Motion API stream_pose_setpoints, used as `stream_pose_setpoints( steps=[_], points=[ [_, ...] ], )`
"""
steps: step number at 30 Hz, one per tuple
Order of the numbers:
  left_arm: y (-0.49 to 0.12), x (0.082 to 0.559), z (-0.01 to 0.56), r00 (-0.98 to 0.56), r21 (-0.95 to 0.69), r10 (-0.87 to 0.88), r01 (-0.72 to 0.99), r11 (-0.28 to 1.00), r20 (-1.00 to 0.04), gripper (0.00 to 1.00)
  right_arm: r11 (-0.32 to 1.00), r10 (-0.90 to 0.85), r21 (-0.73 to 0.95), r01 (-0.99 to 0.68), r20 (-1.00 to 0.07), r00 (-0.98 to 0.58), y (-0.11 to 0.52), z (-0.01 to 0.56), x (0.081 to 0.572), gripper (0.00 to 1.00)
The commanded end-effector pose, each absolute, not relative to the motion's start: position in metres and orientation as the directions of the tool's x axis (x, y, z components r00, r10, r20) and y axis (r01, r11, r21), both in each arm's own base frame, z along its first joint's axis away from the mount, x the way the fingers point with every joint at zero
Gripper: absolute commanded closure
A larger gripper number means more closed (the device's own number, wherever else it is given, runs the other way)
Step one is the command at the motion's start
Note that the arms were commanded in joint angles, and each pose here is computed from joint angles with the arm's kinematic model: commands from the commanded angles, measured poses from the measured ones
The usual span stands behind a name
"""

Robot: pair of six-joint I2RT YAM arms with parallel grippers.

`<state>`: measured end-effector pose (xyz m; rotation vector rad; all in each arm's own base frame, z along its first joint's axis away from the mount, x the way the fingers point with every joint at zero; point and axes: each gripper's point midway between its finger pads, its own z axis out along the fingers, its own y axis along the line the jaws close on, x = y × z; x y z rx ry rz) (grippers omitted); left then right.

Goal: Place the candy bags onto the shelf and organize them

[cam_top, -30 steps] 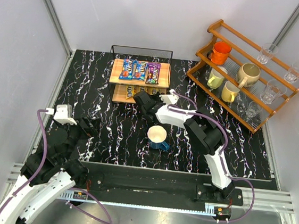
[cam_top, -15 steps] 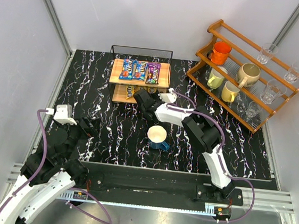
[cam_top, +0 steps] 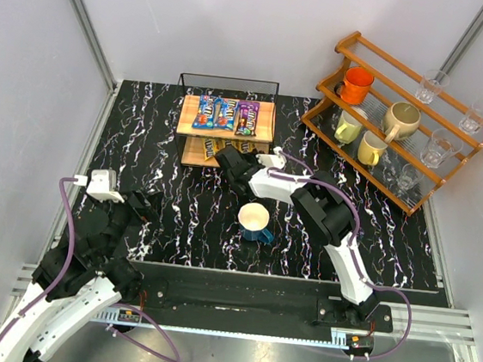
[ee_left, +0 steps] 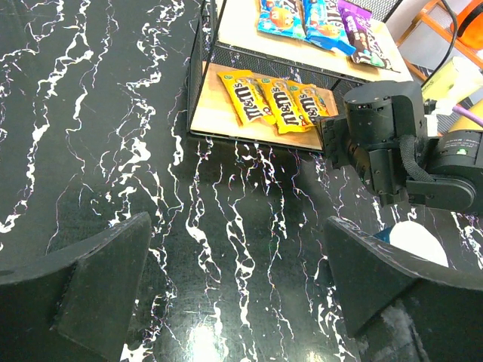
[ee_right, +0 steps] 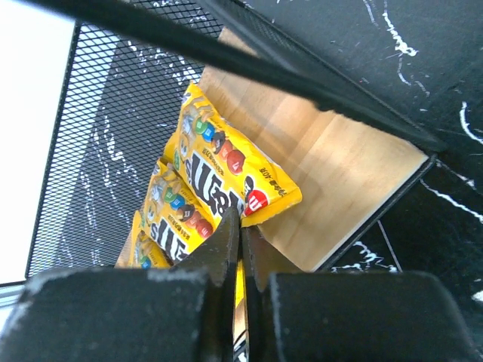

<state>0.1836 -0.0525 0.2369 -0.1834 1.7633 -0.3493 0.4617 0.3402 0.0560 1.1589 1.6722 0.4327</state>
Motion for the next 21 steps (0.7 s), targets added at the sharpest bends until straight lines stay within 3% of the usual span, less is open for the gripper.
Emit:
stream_pose_setpoints(
  steps=[1,15,21],
  points=[
    [-0.049,0.182,0.248,-0.188,-0.349,-0.333,0.061,0.935,-0.924,0.01,0.446,0.846,0.760,0.473,-0.531,0.055,0.323,0.075,0.464,0.94],
    [-0.049,0.182,0.248,-0.189,-0.350,-0.334,0.060,0.935,-0.924,0.01,0.464,0.837,0.764,0.448,-0.544,0.062,0.321,0.089,0.475,0.90],
    [-0.049,0.182,0.248,-0.190,-0.350,-0.333,0.061,0.935,-0.923,0.01,0.475,0.837,0.765,0.435,-0.545,0.043,0.326,0.087,0.477,0.72]
  ],
)
